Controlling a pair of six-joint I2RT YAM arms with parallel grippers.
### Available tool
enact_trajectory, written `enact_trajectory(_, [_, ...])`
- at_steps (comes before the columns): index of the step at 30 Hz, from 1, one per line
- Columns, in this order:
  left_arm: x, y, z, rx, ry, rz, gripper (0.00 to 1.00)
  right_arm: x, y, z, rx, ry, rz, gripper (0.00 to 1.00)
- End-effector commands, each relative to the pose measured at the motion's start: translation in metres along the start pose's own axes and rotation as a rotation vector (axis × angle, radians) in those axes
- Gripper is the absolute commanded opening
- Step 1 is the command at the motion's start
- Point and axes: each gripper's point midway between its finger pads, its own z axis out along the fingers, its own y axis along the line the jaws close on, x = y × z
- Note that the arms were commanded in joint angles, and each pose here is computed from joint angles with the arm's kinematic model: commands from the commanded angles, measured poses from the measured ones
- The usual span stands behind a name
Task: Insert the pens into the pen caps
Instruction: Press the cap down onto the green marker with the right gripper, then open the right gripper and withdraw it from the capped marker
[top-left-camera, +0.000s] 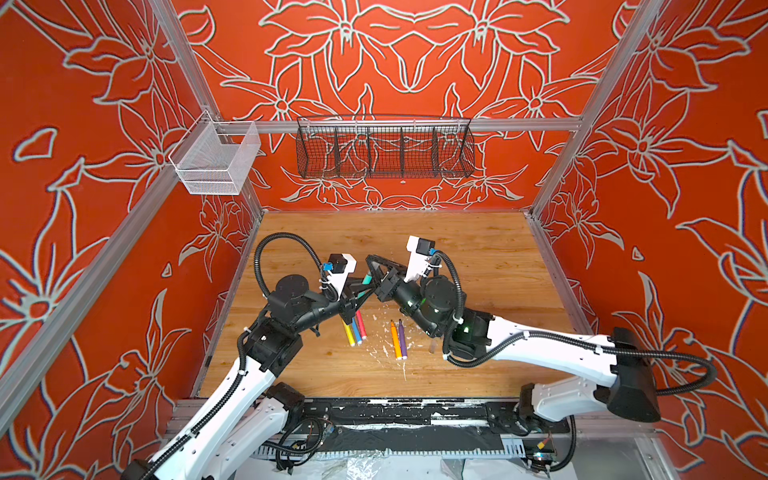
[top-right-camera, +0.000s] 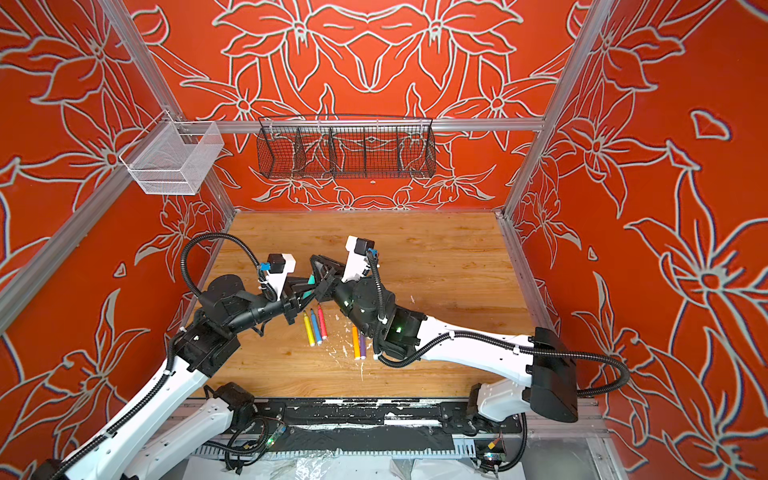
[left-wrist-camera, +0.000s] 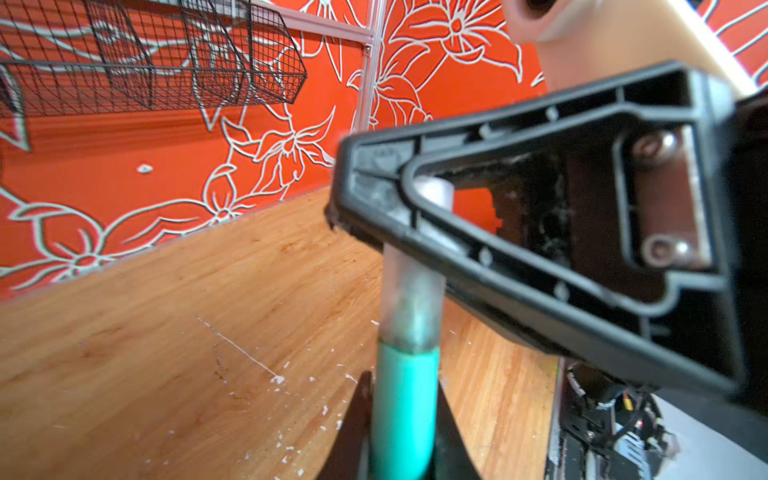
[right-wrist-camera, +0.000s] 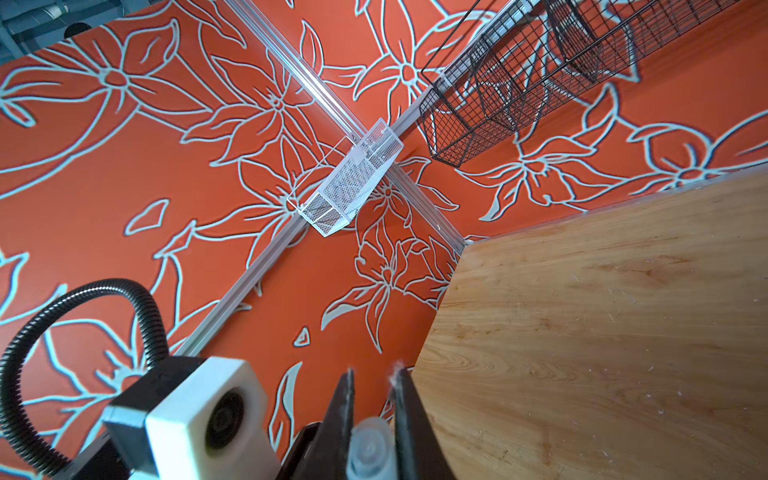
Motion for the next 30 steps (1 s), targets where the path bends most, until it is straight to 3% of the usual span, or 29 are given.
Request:
enact_trajectory(1, [-0.115, 0.103, -0.058, -0.655, -0.455, -0.016, 0.0, 0.168, 0.006, -0.064, -0.056, 0.641, -0.037, 0.0])
enact_trajectory(4, [-0.109, 0.103, -0.062, -0.698, -0.441, -0.022, 0.0, 0.165, -0.008, -0.063, 0.028, 0.62, -0.038, 0.0])
enact_trajectory(9, [-0.111, 0.096, -0.06, -0.705, -0.417, -0.048, 0.0, 0.171, -0.01, -0.059, 0.035, 0.623, -0.024, 0.0])
enact_trajectory(17, [-0.094, 0.081, -0.043, -0.564, -0.363, -0.174, 0.0, 0.167, -0.002, -0.058, -0.03, 0.614, -0.038, 0.0])
enact_trajectory(18, [-0.092, 0.078, -0.042, -0.542, -0.359, -0.184, 0.0, 0.164, -0.003, -0.058, -0.027, 0.616, -0.046, 0.02])
enact_trajectory(25, [-0.033, 0.077, -0.029, -0.517, -0.175, -0.295, 0.0, 0.101, -0.054, -0.06, 0.101, 0.544, -0.088, 0.46])
enact_trajectory(30, [0.041, 0.079, -0.027, -0.527, -0.046, -0.426, 0.0, 0.042, -0.114, -0.078, 0.297, 0.483, -0.154, 0.58])
